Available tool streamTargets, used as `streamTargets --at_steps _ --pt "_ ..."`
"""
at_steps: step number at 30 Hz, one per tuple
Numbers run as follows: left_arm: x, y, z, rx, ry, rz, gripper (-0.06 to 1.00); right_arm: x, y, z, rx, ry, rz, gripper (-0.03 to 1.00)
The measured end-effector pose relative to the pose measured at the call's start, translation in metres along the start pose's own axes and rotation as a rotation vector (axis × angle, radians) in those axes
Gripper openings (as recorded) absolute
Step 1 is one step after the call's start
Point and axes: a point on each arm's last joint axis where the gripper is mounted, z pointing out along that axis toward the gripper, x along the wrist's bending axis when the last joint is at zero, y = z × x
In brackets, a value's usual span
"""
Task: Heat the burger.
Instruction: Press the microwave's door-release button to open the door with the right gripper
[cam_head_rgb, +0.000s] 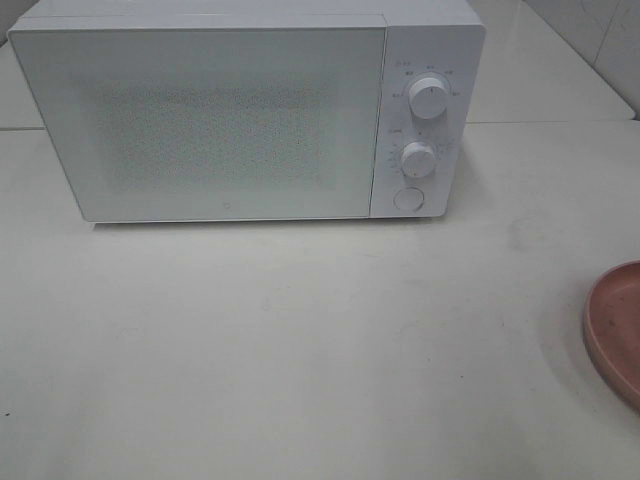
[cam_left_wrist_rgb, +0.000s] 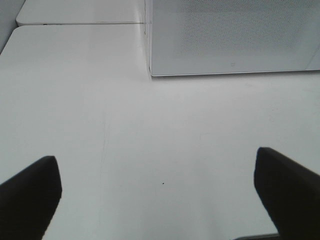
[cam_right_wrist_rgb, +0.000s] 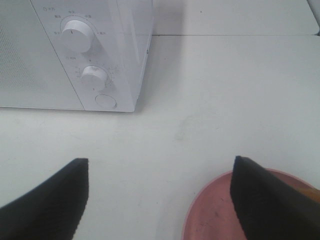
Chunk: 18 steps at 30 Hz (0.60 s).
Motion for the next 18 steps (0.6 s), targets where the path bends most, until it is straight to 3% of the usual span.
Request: streamTargets --at_steps 13,18 --pt "0.000 0.000 0.000 0.000 0.000 0.000 0.99 0.001 0.010 0.048 0.003 0.001 -0.002 0.75" --pt "0.000 0.000 0.000 0.000 0.000 0.000 0.99 0.001 0.006 0.071 -0.098 0.012 -0.002 0.75"
